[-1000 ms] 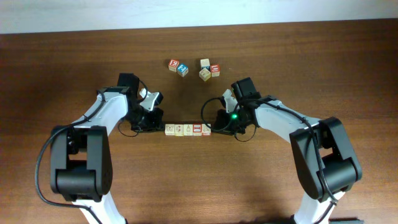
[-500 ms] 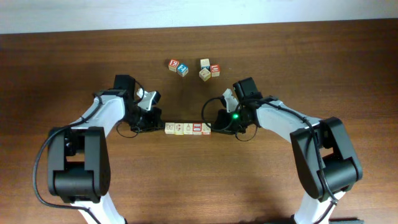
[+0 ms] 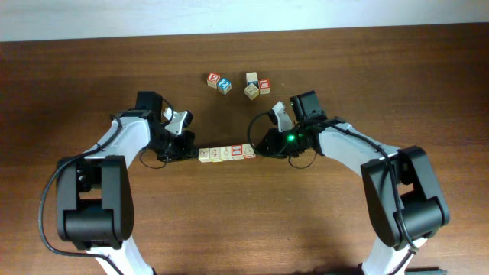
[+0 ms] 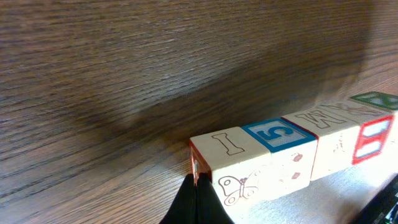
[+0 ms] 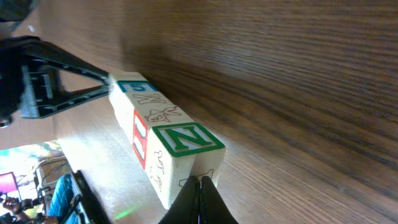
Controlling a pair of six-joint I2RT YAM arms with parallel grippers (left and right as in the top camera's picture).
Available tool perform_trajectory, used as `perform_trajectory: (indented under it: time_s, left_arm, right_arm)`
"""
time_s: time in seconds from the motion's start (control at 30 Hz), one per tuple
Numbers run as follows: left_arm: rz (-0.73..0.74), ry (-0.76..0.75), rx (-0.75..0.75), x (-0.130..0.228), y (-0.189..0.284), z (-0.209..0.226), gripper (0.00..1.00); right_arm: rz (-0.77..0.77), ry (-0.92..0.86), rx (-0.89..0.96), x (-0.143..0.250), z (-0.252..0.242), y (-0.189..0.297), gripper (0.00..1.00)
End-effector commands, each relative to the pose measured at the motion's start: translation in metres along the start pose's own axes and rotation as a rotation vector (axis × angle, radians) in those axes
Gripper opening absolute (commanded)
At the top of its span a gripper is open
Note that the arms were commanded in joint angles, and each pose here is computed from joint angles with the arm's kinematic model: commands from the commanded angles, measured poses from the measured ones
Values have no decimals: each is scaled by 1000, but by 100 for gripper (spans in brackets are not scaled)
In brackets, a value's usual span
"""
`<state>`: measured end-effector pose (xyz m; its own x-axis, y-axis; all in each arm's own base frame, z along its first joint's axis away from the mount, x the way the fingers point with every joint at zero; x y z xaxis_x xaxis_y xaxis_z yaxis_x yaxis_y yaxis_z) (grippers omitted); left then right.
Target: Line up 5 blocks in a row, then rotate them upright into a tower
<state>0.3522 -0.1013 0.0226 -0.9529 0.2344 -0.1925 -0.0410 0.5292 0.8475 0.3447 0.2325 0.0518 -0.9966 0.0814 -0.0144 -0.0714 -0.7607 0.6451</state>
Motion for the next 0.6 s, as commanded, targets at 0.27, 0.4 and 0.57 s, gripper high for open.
perform_trajectory:
  time_s: [0.27,0.4,0.57]
  left_arm:
    - [27,-31,232,8,-19,-52,0]
    - [25,-33,232,8,-20,-52,0]
    - [21,-29,230,7,-19,-51,0]
  right_arm:
    - [181,175,-250,41,86,-13,5]
    - [155,148,-171,38,74,-17,4]
    - [135,138,-151,33,68,-16,5]
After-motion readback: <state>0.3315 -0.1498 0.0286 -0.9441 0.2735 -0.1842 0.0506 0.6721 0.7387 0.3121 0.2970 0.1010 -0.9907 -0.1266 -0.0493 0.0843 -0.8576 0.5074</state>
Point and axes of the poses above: each gripper's point midway between its finger pads, its own y axis back along the fingers, its own z axis along the line the jaws close on, x = y × z, the point moved 1 cm from there along y, back along the fingers, and after that the axes turned 12 degrees about -y, right-handed, at the moved point
